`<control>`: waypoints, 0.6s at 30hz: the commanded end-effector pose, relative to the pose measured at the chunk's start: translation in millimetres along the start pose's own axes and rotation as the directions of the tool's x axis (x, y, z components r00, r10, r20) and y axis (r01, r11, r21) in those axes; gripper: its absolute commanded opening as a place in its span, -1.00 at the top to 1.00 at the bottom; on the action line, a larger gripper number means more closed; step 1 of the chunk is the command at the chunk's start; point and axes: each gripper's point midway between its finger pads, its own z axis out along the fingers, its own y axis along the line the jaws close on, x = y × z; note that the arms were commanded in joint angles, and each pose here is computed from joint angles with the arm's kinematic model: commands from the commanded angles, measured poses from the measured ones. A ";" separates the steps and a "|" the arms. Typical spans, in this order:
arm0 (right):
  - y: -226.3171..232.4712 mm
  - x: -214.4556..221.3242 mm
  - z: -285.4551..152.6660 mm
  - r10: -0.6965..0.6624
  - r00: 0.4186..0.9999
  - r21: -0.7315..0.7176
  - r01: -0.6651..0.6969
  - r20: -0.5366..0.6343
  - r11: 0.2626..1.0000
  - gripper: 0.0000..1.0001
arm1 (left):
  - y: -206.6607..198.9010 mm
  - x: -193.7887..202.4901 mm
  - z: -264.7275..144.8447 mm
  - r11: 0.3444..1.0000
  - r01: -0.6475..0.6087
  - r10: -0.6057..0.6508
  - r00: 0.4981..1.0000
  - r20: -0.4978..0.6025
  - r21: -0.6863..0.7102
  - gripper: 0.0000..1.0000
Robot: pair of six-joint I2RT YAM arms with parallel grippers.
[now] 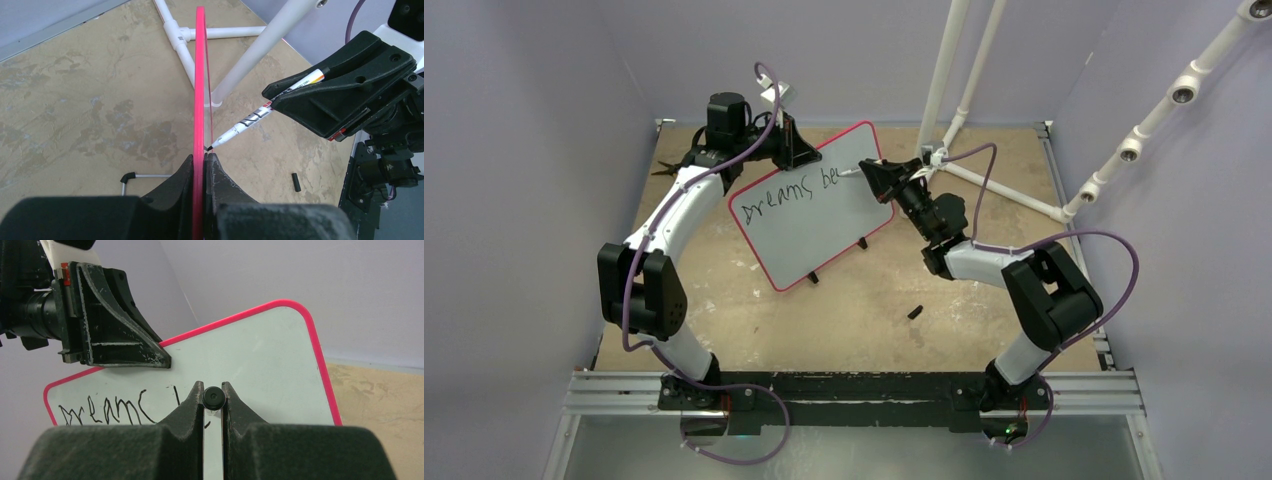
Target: Write a sentence on the whiteboard
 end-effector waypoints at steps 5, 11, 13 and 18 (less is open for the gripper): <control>-7.9 -10.0 -2.7 -0.027 0.999 0.059 0.026 0.023 0.998 1.00 | -4.2 37.0 2.8 0.994 0.105 -0.100 0.990 -0.100 0.041 1.00; -8.5 -20.0 -4.6 -0.032 0.998 0.077 0.028 0.050 0.997 1.00 | -4.0 37.0 3.1 0.994 0.106 -0.102 0.990 -0.100 0.041 1.00; -6.1 -24.3 -6.0 -0.032 0.998 0.071 0.028 0.062 0.997 1.00 | -3.9 37.2 3.2 0.994 0.106 -0.101 0.990 -0.100 0.041 1.00; 4.2 -34.1 -7.4 -0.022 0.996 0.032 0.019 0.085 0.999 1.00 | -4.2 37.2 3.1 0.993 0.108 -0.103 0.990 -0.101 0.042 1.00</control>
